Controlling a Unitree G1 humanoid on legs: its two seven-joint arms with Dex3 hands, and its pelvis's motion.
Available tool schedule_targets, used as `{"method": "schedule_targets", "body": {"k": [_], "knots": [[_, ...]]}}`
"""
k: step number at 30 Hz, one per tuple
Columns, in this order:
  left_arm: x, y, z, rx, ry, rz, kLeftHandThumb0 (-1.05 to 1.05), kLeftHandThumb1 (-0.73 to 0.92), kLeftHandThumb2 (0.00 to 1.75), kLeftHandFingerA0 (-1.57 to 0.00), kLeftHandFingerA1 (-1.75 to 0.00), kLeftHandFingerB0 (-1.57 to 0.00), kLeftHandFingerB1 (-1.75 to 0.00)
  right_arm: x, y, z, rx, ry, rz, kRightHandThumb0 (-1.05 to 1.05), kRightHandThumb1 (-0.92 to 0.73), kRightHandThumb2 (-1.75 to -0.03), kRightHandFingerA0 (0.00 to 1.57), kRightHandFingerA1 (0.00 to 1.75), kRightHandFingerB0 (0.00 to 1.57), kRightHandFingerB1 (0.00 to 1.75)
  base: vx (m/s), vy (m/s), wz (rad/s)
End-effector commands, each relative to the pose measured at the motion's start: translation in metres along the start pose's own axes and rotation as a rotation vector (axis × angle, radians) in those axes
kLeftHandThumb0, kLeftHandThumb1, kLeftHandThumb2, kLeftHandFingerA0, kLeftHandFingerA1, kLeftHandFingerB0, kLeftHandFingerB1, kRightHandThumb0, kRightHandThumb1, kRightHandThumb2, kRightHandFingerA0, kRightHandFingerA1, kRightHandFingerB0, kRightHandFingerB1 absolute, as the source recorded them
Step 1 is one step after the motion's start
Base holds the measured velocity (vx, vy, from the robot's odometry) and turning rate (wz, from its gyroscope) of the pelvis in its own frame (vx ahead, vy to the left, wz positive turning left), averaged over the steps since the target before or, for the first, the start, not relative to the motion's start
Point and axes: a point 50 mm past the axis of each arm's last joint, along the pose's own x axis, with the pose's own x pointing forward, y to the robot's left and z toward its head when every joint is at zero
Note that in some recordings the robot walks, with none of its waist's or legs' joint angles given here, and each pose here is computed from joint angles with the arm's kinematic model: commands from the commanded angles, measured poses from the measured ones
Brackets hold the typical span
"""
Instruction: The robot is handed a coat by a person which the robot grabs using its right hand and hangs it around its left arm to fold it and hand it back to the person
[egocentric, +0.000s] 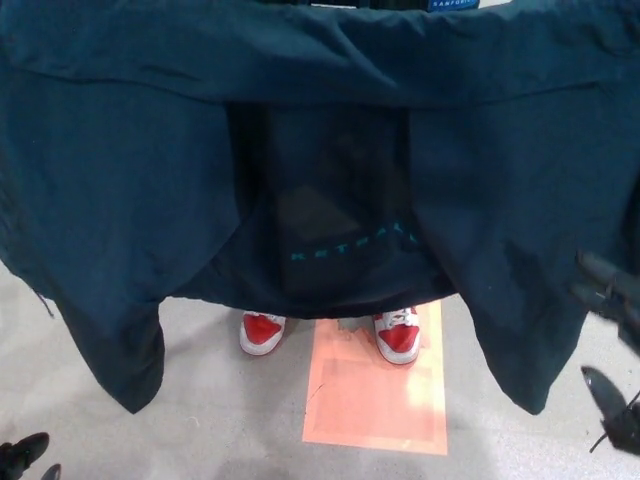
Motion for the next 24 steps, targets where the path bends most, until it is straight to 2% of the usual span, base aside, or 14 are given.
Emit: {"method": "schedule_targets", "body": {"k": [1,6,7,10,11,12,13,15,16,17,18,20,21,24], "knots": [[-0.007,0.008,0.000,0.056,-0.048,-0.003,-0.80,0.92,0.73,-0.10,-0.25,-0.10,-0.25,0.031,-0.021,0.172,-0.103,-0.781,-0.038,-0.79,-0.78,-0.64,0.28,0.31,0.25,0.29,0.00,0.000,0.00],[-0.008,0.009,0.001,0.071,-0.052,-0.003,-0.81,0.92,0.74,-0.10,-0.26,-0.09,-0.24,0.065,-0.023,0.182,-0.186,-0.791,0.022,-0.81,-0.77,-0.63,0.25,0.30,0.20,0.29,0.00,0.000,0.00],[-0.007,0.010,0.001,0.084,-0.044,0.001,-0.87,0.80,0.85,-0.09,-0.27,-0.10,-0.28,0.072,-0.023,0.185,-0.220,-0.770,0.052,-0.38,-0.39,-1.01,0.01,0.47,0.01,0.46,0.00,0.000,0.00],[-0.006,0.010,0.002,0.075,-0.043,0.009,-0.87,0.80,0.84,-0.10,-0.29,-0.11,-0.29,0.096,-0.021,0.195,-0.356,-0.716,0.083,-0.38,-0.39,-1.03,0.00,0.47,0.00,0.47,0.00,0.000,0.00],[-0.006,0.011,0.002,0.073,-0.038,0.007,-0.87,0.80,0.84,-0.09,-0.28,-0.11,-0.29,0.107,-0.020,0.198,-0.362,-0.672,0.123,-0.84,-0.65,-1.05,0.11,0.43,0.00,0.32,0.00,0.000,0.00],[-0.005,0.011,0.003,0.073,-0.038,0.007,-0.83,0.92,0.72,-0.12,-0.26,-0.12,-0.26,0.119,-0.018,0.201,-0.378,-0.637,0.155,-0.81,-0.65,-1.06,0.05,0.39,0.04,0.29,0.00,0.000,0.00],[-0.005,0.010,0.004,0.072,-0.041,0.009,-0.88,0.79,0.84,-0.09,-0.28,-0.11,-0.30,0.128,-0.018,0.203,-0.400,-0.611,0.167,-0.81,-0.66,-1.07,0.04,0.39,0.04,0.28,0.00,0.000,0.00],[-0.005,0.010,0.005,0.059,-0.049,0.001,-0.83,0.92,0.73,-0.12,-0.26,-0.12,-0.25,0.138,-0.016,0.204,-0.415,-0.580,0.186,-0.84,-0.68,-1.05,0.08,0.37,0.07,0.25,0.00,0.000,0.00],[-0.005,0.010,0.005,0.054,-0.053,-0.002,-0.82,0.92,0.73,-0.11,-0.26,-0.10,-0.25,0.141,-0.016,0.203,-0.424,-0.571,0.189,-0.84,-0.85,-0.68,0.10,0.26,0.08,0.22,0.00,0.000,0.00],[-0.005,0.010,0.006,0.048,-0.059,-0.005,-0.82,0.92,0.73,-0.11,-0.26,-0.10,-0.25,0.145,-0.016,0.203,-0.434,-0.560,0.193,-0.84,-0.85,-0.68,0.10,0.26,0.08,0.22,0.00,0.000,0.00],[-0.006,0.010,0.006,0.059,-0.073,-0.006,-0.81,0.92,0.74,-0.11,-0.27,-0.10,-0.25,0.153,-0.015,0.202,-0.460,-0.533,0.210,-0.88,-0.74,-1.07,0.09,0.33,0.09,0.22,0.00,0.000,0.00],[-0.006,0.010,0.006,0.063,-0.079,-0.010,-0.86,0.80,0.89,-0.10,-0.30,-0.07,-0.25,0.169,-0.014,0.199,-0.489,-0.479,0.245,-0.87,-0.73,-1.06,0.09,0.31,0.08,0.25,0.00,0.000,0.00],[-0.007,0.010,0.006,0.063,-0.082,-0.012,-0.79,0.92,0.75,-0.10,-0.27,-0.08,-0.24,0.177,-0.013,0.197,-0.519,-0.444,0.261,-0.88,-0.77,-1.10,0.07,0.25,0.07,0.20,0.00,0.000,0.00],[-0.007,0.012,0.006,0.049,-0.082,-0.012,-0.78,0.92,0.75,-0.11,-0.28,-0.09,-0.25,0.199,-0.007,0.190,-0.562,-0.349,0.306,-0.87,-0.74,-1.07,0.07,0.31,0.07,0.21,0.00,0.000,0.00]]}}
